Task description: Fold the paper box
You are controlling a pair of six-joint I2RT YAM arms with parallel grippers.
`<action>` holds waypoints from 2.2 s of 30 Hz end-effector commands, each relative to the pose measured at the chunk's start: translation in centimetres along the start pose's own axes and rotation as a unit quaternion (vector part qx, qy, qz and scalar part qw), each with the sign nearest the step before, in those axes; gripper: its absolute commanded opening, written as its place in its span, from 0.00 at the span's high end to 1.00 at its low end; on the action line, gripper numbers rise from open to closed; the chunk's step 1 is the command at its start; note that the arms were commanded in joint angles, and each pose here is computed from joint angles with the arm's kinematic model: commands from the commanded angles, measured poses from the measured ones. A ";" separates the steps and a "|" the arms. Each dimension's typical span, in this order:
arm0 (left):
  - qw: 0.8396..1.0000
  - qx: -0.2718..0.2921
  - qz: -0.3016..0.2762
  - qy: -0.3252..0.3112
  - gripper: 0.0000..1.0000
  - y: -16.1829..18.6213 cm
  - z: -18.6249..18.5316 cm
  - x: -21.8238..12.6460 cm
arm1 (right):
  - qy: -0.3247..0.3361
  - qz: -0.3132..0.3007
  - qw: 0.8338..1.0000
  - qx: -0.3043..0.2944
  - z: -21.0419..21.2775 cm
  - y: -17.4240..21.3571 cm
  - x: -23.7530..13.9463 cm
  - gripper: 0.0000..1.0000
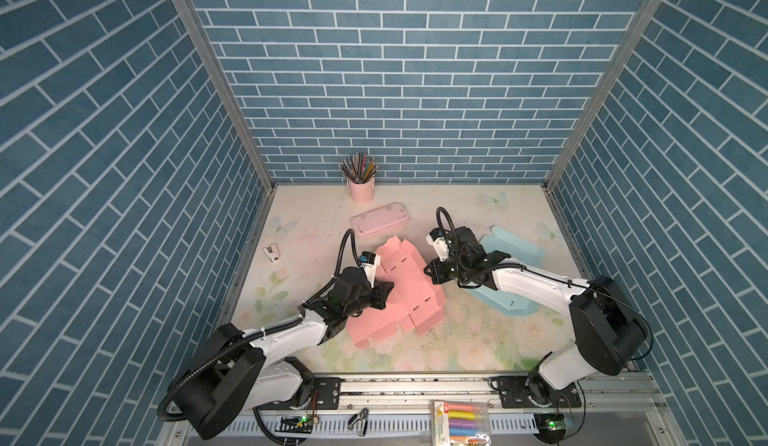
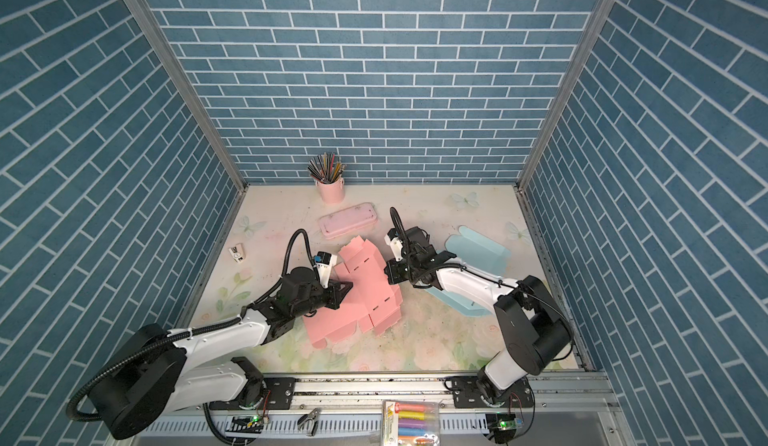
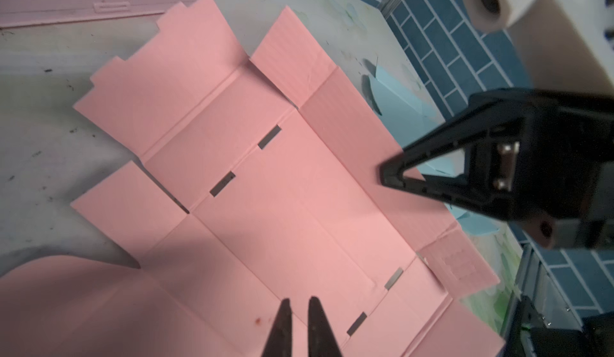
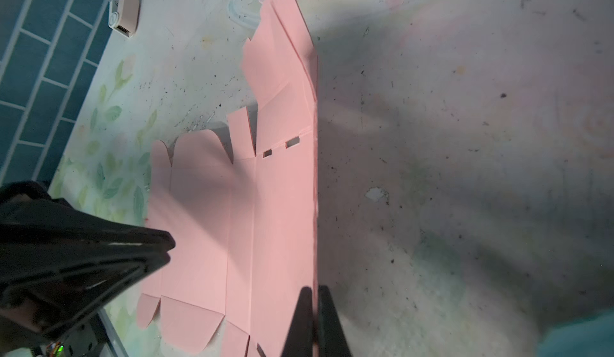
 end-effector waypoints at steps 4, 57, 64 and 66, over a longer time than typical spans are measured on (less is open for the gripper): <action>1.000 0.009 -0.012 0.008 1.00 -3.5 0.8 1.4 | 0.058 0.012 0.997 -0.041 -0.3 1.2 -1.6 1.00; 0.998 0.012 -0.016 0.059 1.00 -6.4 -0.5 5.8 | 0.080 0.000 0.991 -0.104 2.5 1.3 -2.2 1.00; 0.998 0.006 -0.022 0.065 1.00 -5.7 -1.3 5.1 | 0.094 0.002 0.989 -0.115 2.6 1.9 -2.0 1.00; 0.998 0.006 -0.019 0.058 1.00 -5.4 -0.9 4.7 | 0.100 0.000 0.987 -0.122 2.7 2.0 -2.1 1.00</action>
Point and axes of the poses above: each gripper's point midway between its finger pads, its own x axis out along the fingers, its own z axis along the line the jaws close on, y = z × x, the point moved 6 cm from there along -x, back along the fingers, and after that the axes turned 15 degrees about x, right-handed, at the moved point
